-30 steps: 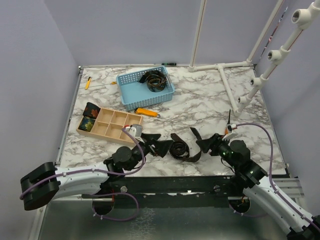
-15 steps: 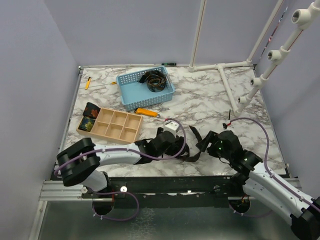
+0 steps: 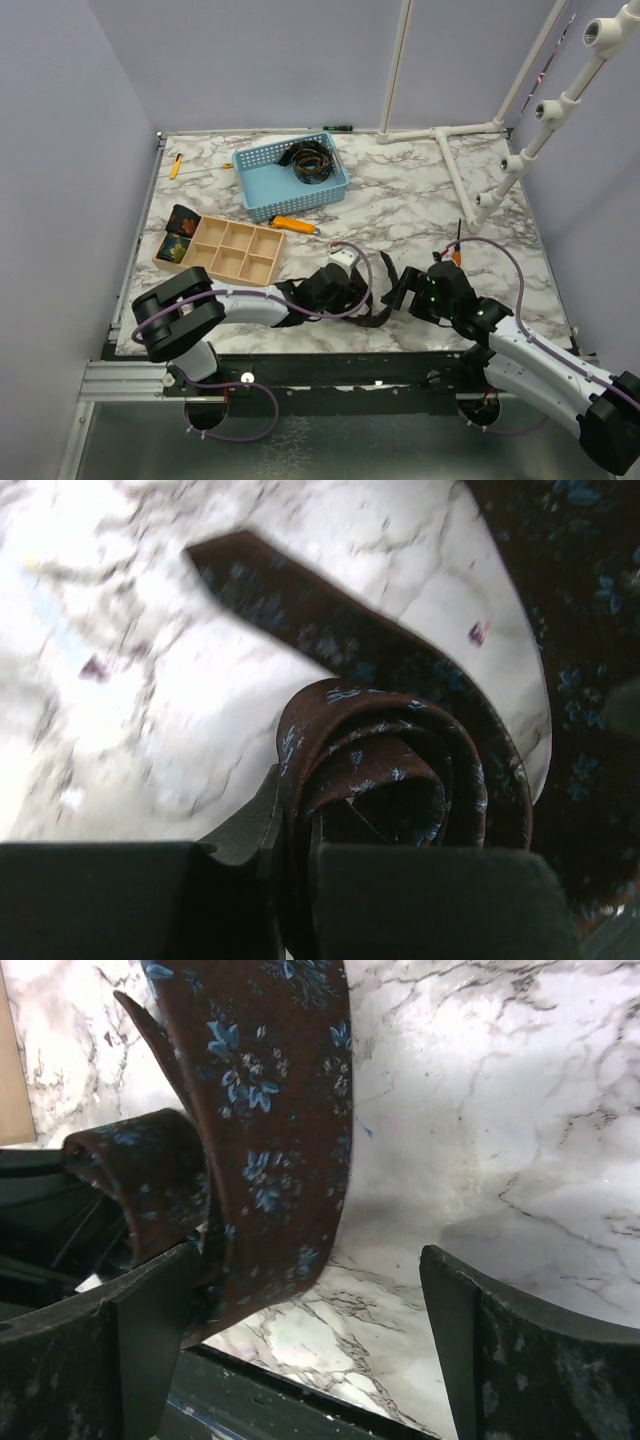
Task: Roll the ties
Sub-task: Flatten out the tie at the center of the board.
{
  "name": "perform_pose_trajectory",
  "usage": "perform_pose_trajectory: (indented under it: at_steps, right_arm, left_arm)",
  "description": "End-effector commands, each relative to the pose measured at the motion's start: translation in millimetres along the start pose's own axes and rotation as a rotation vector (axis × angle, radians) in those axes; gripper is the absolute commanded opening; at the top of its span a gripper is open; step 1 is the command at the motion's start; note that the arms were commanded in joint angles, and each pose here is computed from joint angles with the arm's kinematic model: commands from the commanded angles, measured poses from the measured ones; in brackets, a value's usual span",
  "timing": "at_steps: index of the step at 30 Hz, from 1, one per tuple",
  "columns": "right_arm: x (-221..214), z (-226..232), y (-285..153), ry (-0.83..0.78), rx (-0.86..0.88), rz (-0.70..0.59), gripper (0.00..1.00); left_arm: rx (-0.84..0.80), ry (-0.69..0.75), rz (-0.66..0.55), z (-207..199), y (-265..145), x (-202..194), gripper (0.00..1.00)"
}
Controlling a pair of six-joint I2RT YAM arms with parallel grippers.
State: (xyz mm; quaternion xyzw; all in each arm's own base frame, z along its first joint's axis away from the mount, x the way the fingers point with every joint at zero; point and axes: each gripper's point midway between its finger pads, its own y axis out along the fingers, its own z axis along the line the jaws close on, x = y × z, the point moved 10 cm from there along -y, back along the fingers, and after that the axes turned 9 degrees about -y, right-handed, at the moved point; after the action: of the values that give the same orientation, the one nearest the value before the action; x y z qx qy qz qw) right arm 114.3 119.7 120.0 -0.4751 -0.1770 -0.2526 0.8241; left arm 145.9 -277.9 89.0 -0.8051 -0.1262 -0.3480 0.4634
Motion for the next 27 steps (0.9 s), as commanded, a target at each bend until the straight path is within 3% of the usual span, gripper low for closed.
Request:
perform_pose_trajectory:
  at_steps: [1,6,15,21,27]
  right_arm:
    - [3.8,9.1,3.6,0.005,0.079,0.013,0.97]
    - [12.2,21.9,12.7,-0.019,0.104,0.044,0.99]
    - [26.7,54.3,21.2,-0.009,0.235,0.025,0.99]
    - [54.1,68.2,-15.5,-0.058,0.305,-0.203,0.99]
    - [71.5,83.2,-59.9,-0.243,0.467,-0.353,0.99]
  left_arm:
    - [-0.045,-0.048,-0.1,12.4,-25.8,-10.2,0.0]
    - [-0.119,-0.071,-0.318,18.0,-57.1,-0.3,0.0]
    - [-0.119,-0.042,-0.532,20.5,-97.9,27.3,0.0]
    - [-0.175,0.021,-0.723,0.0,-151.4,82.3,0.0]
    - [-0.282,0.172,-0.945,-26.9,-219.4,146.9,0.0]
